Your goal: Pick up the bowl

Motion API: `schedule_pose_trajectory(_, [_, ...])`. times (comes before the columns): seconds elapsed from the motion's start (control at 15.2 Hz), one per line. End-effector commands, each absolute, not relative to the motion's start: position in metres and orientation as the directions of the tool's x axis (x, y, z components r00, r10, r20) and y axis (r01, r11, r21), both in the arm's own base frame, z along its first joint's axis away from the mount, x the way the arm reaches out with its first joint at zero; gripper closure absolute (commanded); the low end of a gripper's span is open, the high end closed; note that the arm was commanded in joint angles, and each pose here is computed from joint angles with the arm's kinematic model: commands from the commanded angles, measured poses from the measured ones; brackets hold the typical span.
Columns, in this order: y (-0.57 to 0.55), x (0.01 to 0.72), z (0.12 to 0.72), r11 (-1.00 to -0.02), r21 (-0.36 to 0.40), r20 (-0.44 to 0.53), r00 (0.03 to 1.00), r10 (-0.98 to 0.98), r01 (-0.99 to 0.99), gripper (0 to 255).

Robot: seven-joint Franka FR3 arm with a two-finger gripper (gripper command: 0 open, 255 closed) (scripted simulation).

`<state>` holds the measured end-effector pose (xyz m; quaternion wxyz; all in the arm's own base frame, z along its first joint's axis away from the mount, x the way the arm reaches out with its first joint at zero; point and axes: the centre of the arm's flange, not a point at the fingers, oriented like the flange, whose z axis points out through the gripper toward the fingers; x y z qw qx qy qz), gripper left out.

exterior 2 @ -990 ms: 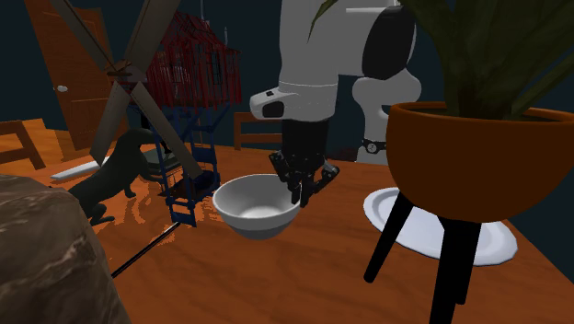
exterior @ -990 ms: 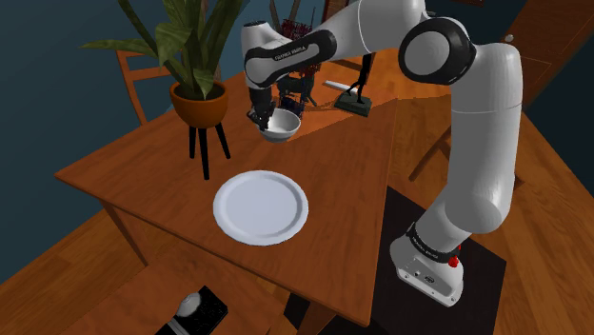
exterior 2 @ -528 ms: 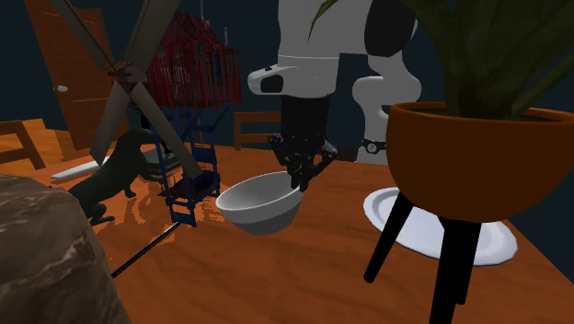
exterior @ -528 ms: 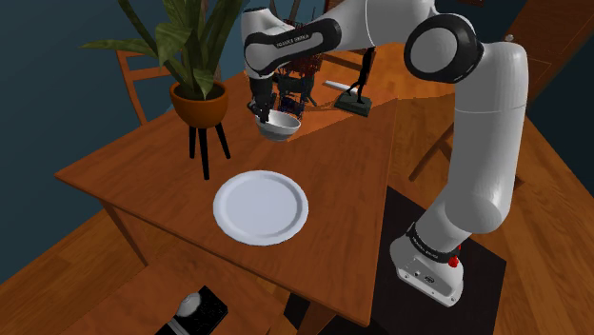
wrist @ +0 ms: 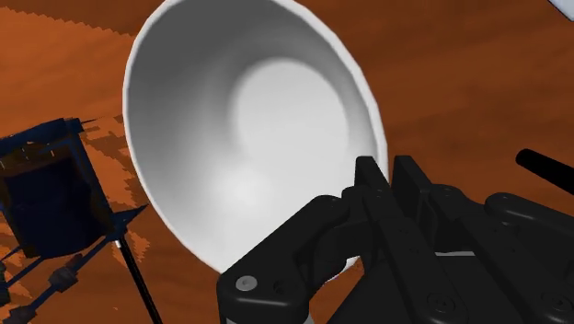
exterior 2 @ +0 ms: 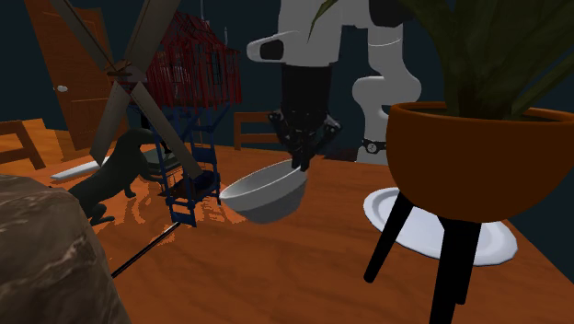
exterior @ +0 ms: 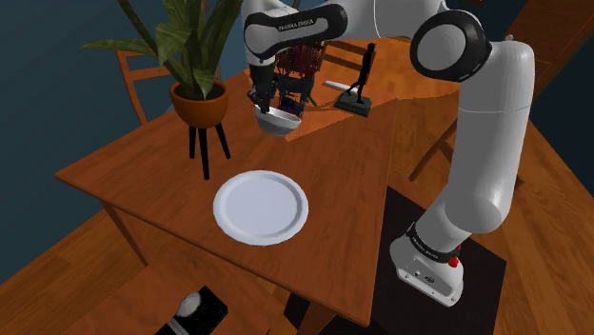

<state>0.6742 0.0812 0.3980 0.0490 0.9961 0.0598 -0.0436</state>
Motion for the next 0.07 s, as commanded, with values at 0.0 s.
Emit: schedule_pose_trajectory(0.0, [0.0806,0.6742,0.4008,-0.988,0.092,-0.093,0.989,0.115,0.123,255])
